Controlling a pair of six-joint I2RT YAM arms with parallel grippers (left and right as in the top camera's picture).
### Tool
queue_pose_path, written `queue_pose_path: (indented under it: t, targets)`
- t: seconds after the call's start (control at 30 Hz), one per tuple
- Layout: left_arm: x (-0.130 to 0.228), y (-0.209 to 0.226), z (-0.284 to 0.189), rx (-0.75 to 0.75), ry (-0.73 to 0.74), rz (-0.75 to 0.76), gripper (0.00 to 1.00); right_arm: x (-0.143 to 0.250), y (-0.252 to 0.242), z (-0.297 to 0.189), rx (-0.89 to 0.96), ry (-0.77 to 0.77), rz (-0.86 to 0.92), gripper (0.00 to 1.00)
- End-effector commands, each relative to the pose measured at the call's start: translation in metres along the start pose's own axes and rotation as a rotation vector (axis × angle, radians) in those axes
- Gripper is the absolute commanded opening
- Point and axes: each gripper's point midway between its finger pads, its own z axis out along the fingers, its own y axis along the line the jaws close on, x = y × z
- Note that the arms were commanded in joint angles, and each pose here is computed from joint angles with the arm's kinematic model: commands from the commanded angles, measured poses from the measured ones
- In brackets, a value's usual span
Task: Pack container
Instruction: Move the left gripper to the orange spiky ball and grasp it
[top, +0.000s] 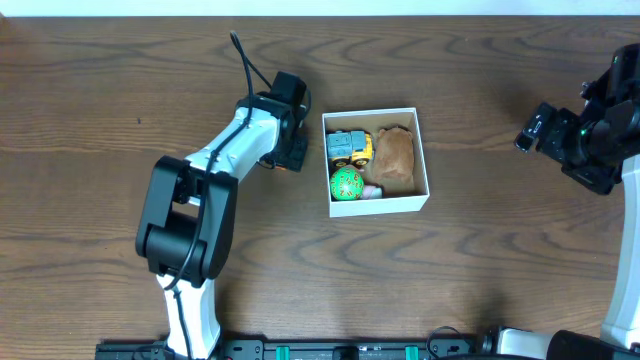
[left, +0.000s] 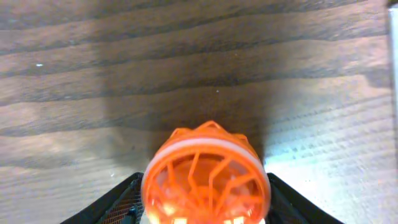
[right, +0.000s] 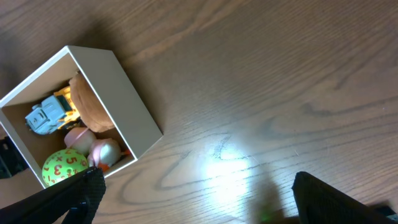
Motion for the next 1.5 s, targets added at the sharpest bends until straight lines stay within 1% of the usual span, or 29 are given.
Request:
queue_pose_path:
  t: [0.0, 0.2, 0.3, 0.5, 0.53, 0.63, 0.7, 0.73, 0.9, 1.13, 1.47]
  targets:
    - [-0.019, 0.007, -0.041, -0.021, -0.107, 0.015, 0.59, 0.001, -0.002, -0.006, 0.005, -0.019, -0.014, 0.99]
    - [-0.028, 0.009, -0.082, -0.016, -0.201, 0.009, 0.58, 0.001, -0.002, -0.006, 0.005, -0.018, -0.014, 0.99]
    - [-0.027, 0.009, -0.088, -0.016, -0.206, 0.009, 0.60, 0.001, -0.003, -0.006, 0.005, -0.018, -0.014, 0.99]
    - [-0.020, 0.008, -0.062, -0.019, -0.147, 0.012, 0.61, 0.001, -0.002, -0.006, 0.005, -0.019, -0.014, 0.99]
    - [-0.018, 0.008, -0.057, -0.019, -0.135, 0.013, 0.65, 0.001, -0.002, -0.006, 0.005, -0.019, -0.014, 0.99]
    - [-0.014, 0.008, -0.039, -0.021, -0.094, 0.015, 0.69, 0.001, -0.002, -0.006, 0.005, -0.019, -0.014, 0.99]
    - [-0.011, 0.007, -0.028, -0.021, -0.071, 0.009, 0.76, 0.001, -0.002, -0.006, 0.005, -0.019, -0.014, 0.99]
    - [-0.009, 0.007, -0.022, -0.022, -0.058, 0.010, 0.77, 0.001, -0.002, -0.006, 0.005, -0.019, -0.014, 0.99]
    - [-0.003, 0.006, -0.003, -0.024, -0.014, 0.013, 0.77, 0.001, -0.002, -0.006, 0.005, -0.019, -0.014, 0.99]
    - [-0.008, 0.006, 0.000, -0.023, -0.031, 0.012, 0.77, 0.001, -0.002, -0.006, 0.005, -0.019, -0.013, 0.99]
    - [-0.001, 0.004, 0.013, -0.014, 0.004, 0.014, 0.77, 0.002, -0.003, -0.006, 0.006, -0.016, -0.014, 0.99]
